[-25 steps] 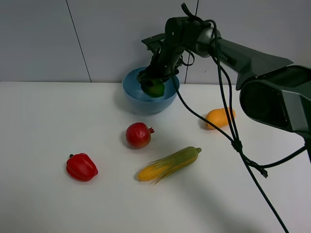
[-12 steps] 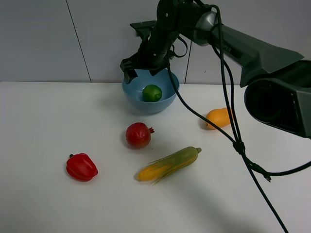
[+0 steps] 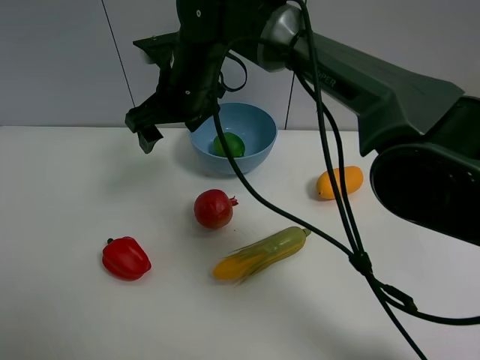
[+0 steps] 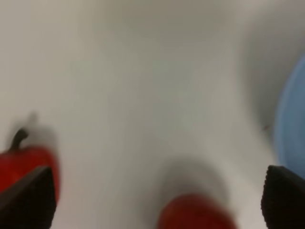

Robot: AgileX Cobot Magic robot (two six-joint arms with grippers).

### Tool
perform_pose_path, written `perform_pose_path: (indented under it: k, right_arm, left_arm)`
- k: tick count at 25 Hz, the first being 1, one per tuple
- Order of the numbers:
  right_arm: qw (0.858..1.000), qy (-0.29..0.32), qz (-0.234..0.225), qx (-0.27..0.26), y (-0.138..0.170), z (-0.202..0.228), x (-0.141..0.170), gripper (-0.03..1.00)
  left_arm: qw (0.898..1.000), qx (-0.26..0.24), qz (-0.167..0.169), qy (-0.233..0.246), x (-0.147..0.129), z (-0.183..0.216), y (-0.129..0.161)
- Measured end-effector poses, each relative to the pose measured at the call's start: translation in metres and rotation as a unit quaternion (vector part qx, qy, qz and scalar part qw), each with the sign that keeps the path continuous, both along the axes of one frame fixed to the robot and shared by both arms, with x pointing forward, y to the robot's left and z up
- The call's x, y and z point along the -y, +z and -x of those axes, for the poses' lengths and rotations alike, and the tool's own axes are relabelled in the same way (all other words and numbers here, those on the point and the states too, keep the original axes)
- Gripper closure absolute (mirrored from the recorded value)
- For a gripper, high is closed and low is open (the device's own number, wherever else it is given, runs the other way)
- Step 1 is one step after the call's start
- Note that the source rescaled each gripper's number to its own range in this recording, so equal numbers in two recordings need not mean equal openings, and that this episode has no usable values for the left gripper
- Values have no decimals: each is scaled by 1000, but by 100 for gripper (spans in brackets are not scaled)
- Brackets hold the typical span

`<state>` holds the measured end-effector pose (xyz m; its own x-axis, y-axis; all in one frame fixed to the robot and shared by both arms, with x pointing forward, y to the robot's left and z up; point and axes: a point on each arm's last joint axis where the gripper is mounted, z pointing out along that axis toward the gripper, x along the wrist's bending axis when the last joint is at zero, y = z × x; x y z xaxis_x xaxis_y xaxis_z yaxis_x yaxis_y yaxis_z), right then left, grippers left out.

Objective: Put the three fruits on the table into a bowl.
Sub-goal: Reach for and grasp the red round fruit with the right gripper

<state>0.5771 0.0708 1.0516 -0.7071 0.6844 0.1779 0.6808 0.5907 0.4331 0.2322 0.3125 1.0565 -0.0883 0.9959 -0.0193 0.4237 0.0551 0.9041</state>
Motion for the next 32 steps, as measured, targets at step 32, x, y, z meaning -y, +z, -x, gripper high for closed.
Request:
perform_pose_path:
  k: [32]
  right_arm:
    - [979,-57,163,-111,-98,14,36,33]
  left_arm:
    - [1000,0,0,0,0,0,0]
